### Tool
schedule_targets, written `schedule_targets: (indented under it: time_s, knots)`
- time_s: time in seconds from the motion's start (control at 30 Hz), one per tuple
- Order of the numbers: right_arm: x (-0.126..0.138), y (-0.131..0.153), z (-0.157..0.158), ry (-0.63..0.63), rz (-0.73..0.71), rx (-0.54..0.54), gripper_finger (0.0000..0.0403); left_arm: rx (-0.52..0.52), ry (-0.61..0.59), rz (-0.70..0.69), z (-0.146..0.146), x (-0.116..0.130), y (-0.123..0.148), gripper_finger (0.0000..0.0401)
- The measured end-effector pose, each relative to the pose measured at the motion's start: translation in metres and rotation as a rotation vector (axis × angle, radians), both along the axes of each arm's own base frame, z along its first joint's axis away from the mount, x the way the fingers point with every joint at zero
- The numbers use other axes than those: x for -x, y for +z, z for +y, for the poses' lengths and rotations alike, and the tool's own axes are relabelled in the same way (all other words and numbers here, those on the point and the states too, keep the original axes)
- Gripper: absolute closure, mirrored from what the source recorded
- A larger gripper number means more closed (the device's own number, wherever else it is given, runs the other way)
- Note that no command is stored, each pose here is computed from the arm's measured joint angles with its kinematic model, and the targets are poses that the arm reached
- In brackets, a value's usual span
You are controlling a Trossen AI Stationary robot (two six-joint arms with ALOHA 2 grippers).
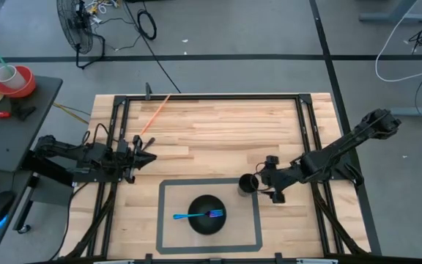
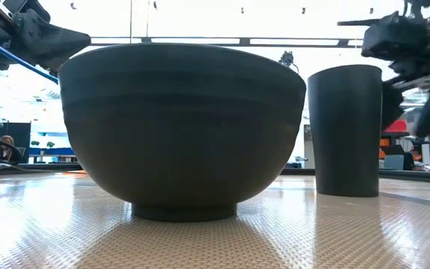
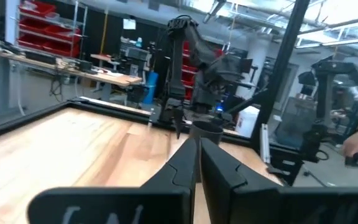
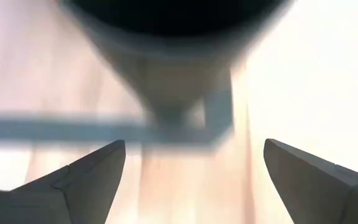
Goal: Pick & Place Utensil
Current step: Put the black spoon into the black bowl on the transparent mat
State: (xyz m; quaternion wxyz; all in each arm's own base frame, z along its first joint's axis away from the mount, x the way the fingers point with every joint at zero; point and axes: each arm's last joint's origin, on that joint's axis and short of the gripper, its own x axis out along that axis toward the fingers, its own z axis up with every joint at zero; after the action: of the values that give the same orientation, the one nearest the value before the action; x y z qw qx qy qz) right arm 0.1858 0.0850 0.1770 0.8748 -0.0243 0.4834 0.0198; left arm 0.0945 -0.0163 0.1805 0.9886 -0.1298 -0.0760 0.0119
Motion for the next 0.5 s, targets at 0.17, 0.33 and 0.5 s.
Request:
schedule_targets:
  time_s: [0.17, 0.33, 0.5]
  knots:
    - [0.014, 0.038, -0.007, -0.133, 0.284, 0.075, 0.0031, -0.064, 0.086, 0.009, 0.002, 0.0, 0.0, 0.0376]
    - [0.024, 0.066, -0.017, -0.254, 0.29, 0.251, 0.0059, -0.119, 0.166, 0.019, 0.004, 0.001, 0.0, 0.0376]
    - [0.024, 0.078, -0.032, -0.345, 0.126, 0.369, 0.0075, -0.119, 0.206, 0.025, 0.005, 0.001, 0.0, 0.0376]
